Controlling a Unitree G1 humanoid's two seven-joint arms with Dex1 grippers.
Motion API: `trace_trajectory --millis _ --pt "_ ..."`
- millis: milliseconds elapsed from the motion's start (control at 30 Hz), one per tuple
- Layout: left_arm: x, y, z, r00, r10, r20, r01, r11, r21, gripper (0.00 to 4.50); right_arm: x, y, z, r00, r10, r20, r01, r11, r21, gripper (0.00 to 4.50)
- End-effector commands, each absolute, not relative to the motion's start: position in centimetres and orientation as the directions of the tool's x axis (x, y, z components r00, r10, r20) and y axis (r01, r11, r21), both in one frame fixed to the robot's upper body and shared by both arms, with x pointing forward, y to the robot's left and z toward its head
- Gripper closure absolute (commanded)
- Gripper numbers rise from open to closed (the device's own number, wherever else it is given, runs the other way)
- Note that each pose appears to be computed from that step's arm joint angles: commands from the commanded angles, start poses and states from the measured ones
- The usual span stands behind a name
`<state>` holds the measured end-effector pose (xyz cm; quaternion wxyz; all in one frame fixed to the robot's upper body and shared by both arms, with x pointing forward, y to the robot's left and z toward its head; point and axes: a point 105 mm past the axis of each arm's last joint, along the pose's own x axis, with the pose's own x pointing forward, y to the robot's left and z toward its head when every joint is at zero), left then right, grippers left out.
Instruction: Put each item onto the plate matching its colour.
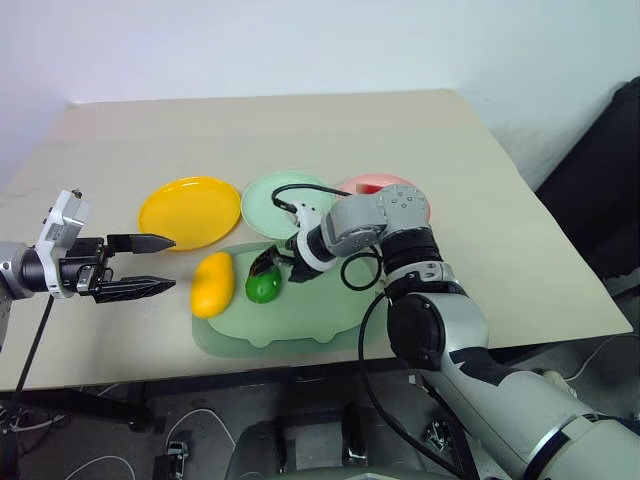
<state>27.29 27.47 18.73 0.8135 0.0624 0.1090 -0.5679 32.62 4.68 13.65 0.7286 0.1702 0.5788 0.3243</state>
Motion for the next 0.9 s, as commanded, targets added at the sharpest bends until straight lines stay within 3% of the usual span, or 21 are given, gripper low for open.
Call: trace_trajectory --millis 33,300,567,900 --pt "27.4 27.5 19.8 0.335 -0.910 -0.243 0.939 0.343 0.013 0.00 31.3 7.2 14.1 0.076 0.727 -0.682 -0.292 0.670 0.682 0.02" --pt "27.4 27.5 20.0 0.335 -0.910 -0.245 0.939 0.343 0.014 0.00 31.3 7.6 14.6 0.077 0.745 -0.663 -0.279 0.654 0.703 0.02" --pt "27.3 27.5 19.8 0.334 -0.911 -0.244 0.939 0.343 0.005 0.00 33.4 5.1 15.7 0.184 0.699 -0.691 -0.302 0.709 0.637 0.02" --pt "27.8 27.1 19.7 0.326 -0.915 -0.239 0.942 0.334 0.005 0.00 33.5 5.3 16.7 0.207 0.702 -0.681 -0.337 0.705 0.624 0.02"
